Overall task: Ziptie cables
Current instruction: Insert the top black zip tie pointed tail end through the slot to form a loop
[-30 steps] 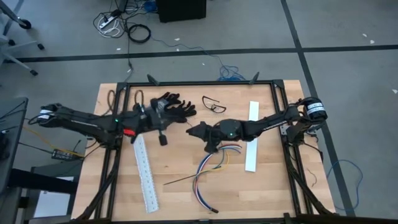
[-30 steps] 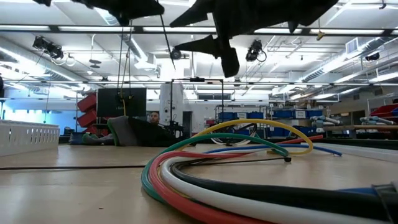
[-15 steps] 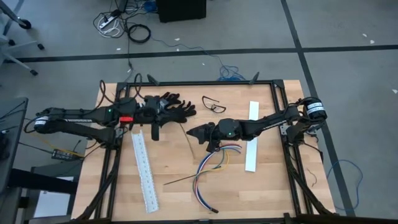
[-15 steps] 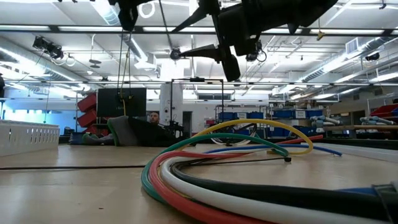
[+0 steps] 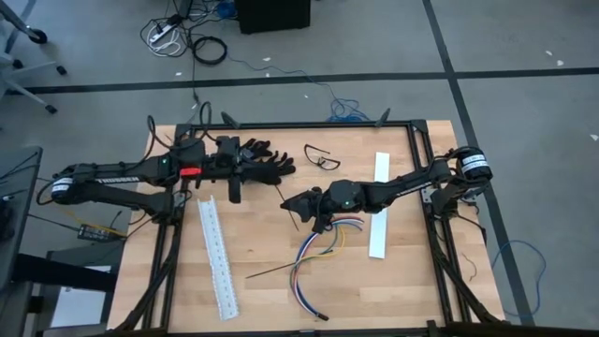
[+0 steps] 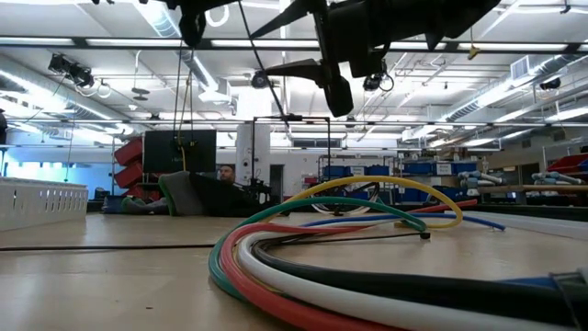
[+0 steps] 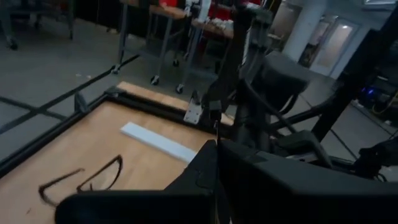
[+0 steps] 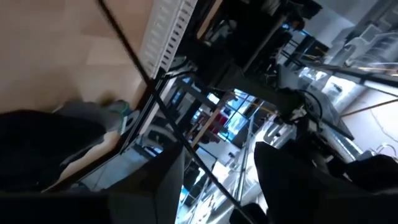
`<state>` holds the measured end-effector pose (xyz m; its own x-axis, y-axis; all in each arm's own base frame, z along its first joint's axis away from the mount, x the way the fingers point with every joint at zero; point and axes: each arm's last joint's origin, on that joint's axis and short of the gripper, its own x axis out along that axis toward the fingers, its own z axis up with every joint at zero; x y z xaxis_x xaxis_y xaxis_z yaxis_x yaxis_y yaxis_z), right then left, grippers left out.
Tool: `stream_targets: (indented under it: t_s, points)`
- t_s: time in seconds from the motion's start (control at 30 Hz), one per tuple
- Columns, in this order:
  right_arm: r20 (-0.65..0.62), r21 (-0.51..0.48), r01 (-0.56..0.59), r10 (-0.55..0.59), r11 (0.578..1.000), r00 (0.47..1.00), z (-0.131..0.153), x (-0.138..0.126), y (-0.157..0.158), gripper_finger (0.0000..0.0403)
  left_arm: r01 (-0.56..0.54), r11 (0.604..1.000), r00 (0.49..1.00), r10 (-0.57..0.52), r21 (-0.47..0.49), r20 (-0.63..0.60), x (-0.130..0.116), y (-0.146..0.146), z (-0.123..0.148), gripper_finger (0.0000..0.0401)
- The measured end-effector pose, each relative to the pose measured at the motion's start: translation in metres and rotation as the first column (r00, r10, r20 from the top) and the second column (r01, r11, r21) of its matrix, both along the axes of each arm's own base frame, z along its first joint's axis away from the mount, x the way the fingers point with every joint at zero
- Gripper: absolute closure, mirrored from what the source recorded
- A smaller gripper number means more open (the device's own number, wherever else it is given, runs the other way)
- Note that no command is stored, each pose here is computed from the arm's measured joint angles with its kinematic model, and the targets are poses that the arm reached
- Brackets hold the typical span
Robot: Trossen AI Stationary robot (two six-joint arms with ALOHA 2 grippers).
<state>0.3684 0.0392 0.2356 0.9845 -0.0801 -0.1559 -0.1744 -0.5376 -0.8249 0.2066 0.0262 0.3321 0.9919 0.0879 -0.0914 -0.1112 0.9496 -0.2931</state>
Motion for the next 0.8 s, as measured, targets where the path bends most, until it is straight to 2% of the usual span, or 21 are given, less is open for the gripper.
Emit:
stream_targets:
  t_s: [0.33, 0.67, 0.8]
  points:
    - [-0.006, 0.132, 0.005, -0.004, 0.991, 1.0, -0.009, 0.0036, 0.0015, 0.0231, -0.019, 0.999, 1.0, 0.019, 0.027, -0.023, 0.0003, 0.0052, -0.0027, 0.0401]
    - [0.007, 0.195, 0.02, -0.022, 0.981, 1.0, -0.008, 0.0035, 0.0038, 0.0291, -0.014, 0.998, 1.0, 0.016, 0.068, -0.025, 0.0002, 0.0053, -0.0025, 0.0401]
    - [0.002, 0.226, 0.025, -0.026, 0.974, 1.0, -0.0087, 0.0033, 0.0042, 0.0299, -0.016, 0.995, 0.999, 0.019, 0.099, -0.029, 0.0, 0.0065, -0.0026, 0.0401]
